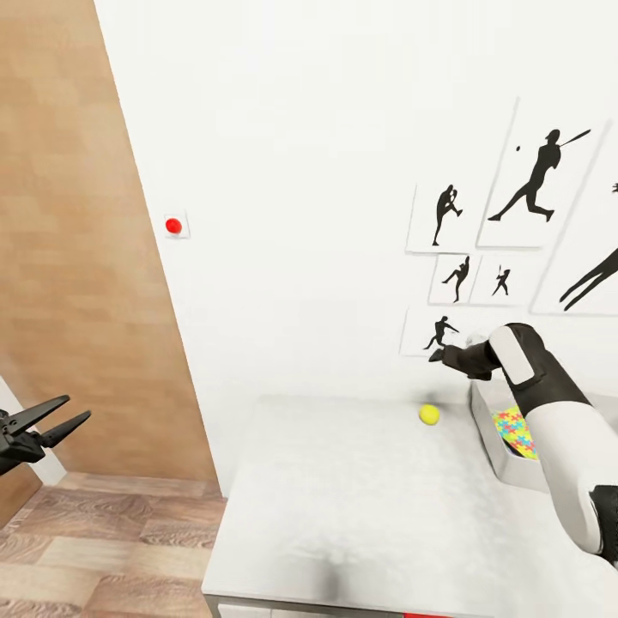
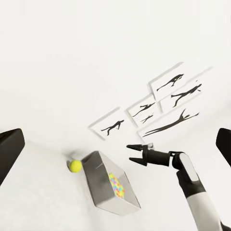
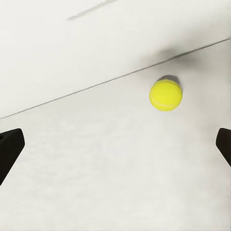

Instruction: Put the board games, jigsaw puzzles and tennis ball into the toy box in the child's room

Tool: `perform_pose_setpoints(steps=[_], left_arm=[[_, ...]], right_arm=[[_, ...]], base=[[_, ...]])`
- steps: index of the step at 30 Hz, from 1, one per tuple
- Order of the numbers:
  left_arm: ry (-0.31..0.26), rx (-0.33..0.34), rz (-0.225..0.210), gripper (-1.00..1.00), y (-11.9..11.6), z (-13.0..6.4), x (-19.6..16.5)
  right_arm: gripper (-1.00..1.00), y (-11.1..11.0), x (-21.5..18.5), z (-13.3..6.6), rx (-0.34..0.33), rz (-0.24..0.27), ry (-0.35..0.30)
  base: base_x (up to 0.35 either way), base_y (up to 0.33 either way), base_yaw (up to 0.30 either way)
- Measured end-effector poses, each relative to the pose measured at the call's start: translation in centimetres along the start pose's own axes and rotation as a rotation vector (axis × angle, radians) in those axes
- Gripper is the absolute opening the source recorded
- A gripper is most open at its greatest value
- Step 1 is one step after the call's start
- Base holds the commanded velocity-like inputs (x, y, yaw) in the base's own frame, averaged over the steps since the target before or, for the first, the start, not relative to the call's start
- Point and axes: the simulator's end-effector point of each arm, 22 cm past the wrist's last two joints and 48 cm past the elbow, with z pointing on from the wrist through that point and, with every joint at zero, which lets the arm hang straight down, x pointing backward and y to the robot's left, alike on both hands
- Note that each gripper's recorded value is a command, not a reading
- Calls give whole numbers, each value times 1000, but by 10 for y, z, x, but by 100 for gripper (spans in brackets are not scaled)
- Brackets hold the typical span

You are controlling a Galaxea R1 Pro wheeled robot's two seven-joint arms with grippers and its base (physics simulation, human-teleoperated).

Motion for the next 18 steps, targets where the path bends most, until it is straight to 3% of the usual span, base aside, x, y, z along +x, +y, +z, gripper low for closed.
perform_pose_setpoints(steps=[5,18], left_arm=[[-1,-1,0,100,0,0,0],[11,-35,13,100,7,-2,2]], right_arm=[[100,10,7,4,0,-8,15],[100,12,6,4,3,-10,12]], base=[[0,0,0],[38,10,0]])
